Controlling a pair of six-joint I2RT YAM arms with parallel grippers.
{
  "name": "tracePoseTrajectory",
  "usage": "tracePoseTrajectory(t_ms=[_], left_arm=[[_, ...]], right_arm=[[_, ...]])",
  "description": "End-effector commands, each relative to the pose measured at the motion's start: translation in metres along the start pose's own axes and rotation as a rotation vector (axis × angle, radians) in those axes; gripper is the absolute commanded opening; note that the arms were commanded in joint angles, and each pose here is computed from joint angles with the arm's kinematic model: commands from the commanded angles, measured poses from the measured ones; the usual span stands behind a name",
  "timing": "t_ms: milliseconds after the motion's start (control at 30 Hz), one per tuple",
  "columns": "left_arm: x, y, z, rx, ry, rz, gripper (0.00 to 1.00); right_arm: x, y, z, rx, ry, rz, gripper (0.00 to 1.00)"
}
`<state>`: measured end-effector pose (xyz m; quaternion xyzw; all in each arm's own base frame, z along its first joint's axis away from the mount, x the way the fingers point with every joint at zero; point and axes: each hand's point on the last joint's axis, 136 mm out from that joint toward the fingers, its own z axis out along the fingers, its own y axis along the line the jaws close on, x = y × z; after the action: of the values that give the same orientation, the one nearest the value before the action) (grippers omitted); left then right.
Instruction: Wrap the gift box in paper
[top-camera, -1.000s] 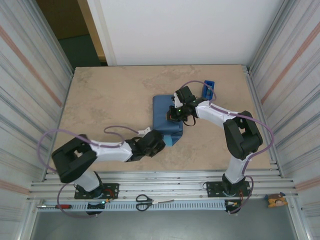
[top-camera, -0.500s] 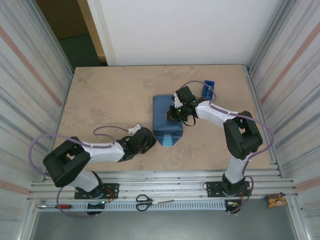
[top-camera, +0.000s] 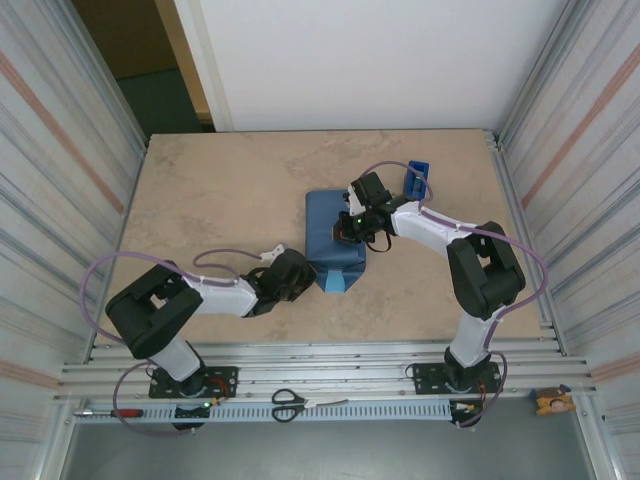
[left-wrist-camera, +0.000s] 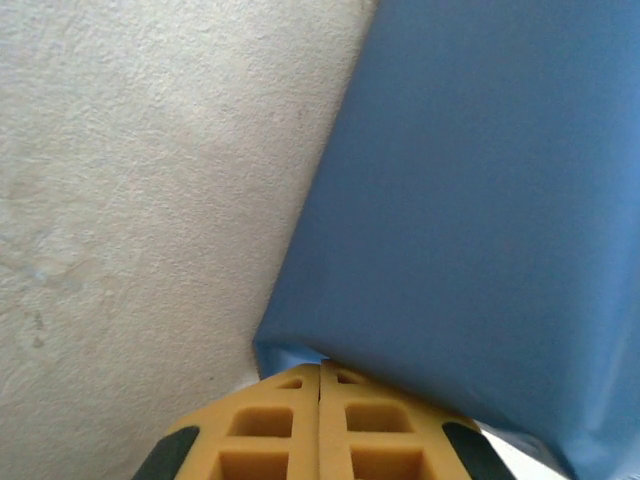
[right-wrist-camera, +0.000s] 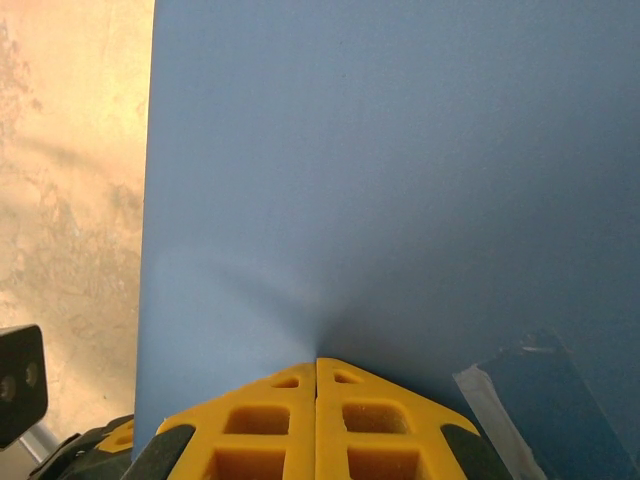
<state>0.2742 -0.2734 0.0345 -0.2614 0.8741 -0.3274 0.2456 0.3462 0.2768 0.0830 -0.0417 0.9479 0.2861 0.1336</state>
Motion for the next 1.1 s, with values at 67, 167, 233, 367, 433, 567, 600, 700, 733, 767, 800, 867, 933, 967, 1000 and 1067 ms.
tracePoseTrajectory(t_ms=[67, 167, 233, 367, 433, 567, 600, 700, 733, 767, 800, 867, 933, 967, 1000, 1067], left_arm=[[-0.008, -0.011, 0.007, 0.032, -0.021, -0.018, 0.00], [-0.010, -0.013, 0.008, 0.038, -0.028, -0.021, 0.00], [-0.012, -0.011, 0.008, 0.030, -0.032, -0.025, 0.00], [-0.012, -0.008, 0.010, 0.013, -0.035, -0.035, 0.00], [-0.012, -0.007, 0.012, 0.009, -0.034, -0.034, 0.00], [-0.011, -0.009, 0.016, 0.008, -0.028, -0.030, 0.00], [-0.010, -0.008, 0.017, 0.006, -0.023, -0.029, 0.00], [-0.006, -0.006, 0.021, -0.004, -0.010, -0.036, 0.00], [-0.005, -0.004, 0.021, -0.008, -0.009, -0.038, 0.00], [-0.004, -0.002, 0.022, -0.012, -0.008, -0.040, 0.00], [-0.003, 0.000, 0.023, -0.018, -0.006, -0.041, 0.00], [-0.001, 0.002, 0.023, -0.026, 0.003, -0.043, 0.00], [0.001, 0.001, 0.022, -0.021, 0.005, -0.045, 0.00], [0.002, -0.002, 0.020, -0.009, 0.009, -0.039, 0.00], [0.003, -0.007, 0.018, -0.002, 0.010, -0.030, 0.00], [0.005, -0.013, 0.015, -0.008, 0.017, -0.002, 0.00]], right_arm=[[0.062, -0.054, 0.021, 0.182, 0.211, 0.102, 0.00], [0.062, -0.053, 0.021, 0.181, 0.211, 0.102, 0.00], [0.062, -0.053, 0.021, 0.180, 0.212, 0.103, 0.00], [0.062, -0.053, 0.020, 0.179, 0.211, 0.102, 0.00], [0.062, -0.053, 0.020, 0.178, 0.212, 0.103, 0.00], [0.063, -0.053, 0.021, 0.180, 0.214, 0.103, 0.00], [0.063, -0.053, 0.021, 0.180, 0.215, 0.103, 0.00], [0.063, -0.053, 0.020, 0.180, 0.214, 0.103, 0.00], [0.063, -0.054, 0.021, 0.181, 0.215, 0.103, 0.00], [0.063, -0.054, 0.021, 0.182, 0.216, 0.104, 0.00], [0.064, -0.054, 0.021, 0.182, 0.217, 0.104, 0.00], [0.064, -0.054, 0.021, 0.181, 0.217, 0.104, 0.00], [0.064, -0.054, 0.021, 0.181, 0.215, 0.104, 0.00], [0.063, -0.054, 0.021, 0.180, 0.214, 0.104, 0.00], [0.063, -0.054, 0.021, 0.181, 0.214, 0.105, 0.00], [0.063, -0.053, 0.021, 0.180, 0.212, 0.104, 0.00]])
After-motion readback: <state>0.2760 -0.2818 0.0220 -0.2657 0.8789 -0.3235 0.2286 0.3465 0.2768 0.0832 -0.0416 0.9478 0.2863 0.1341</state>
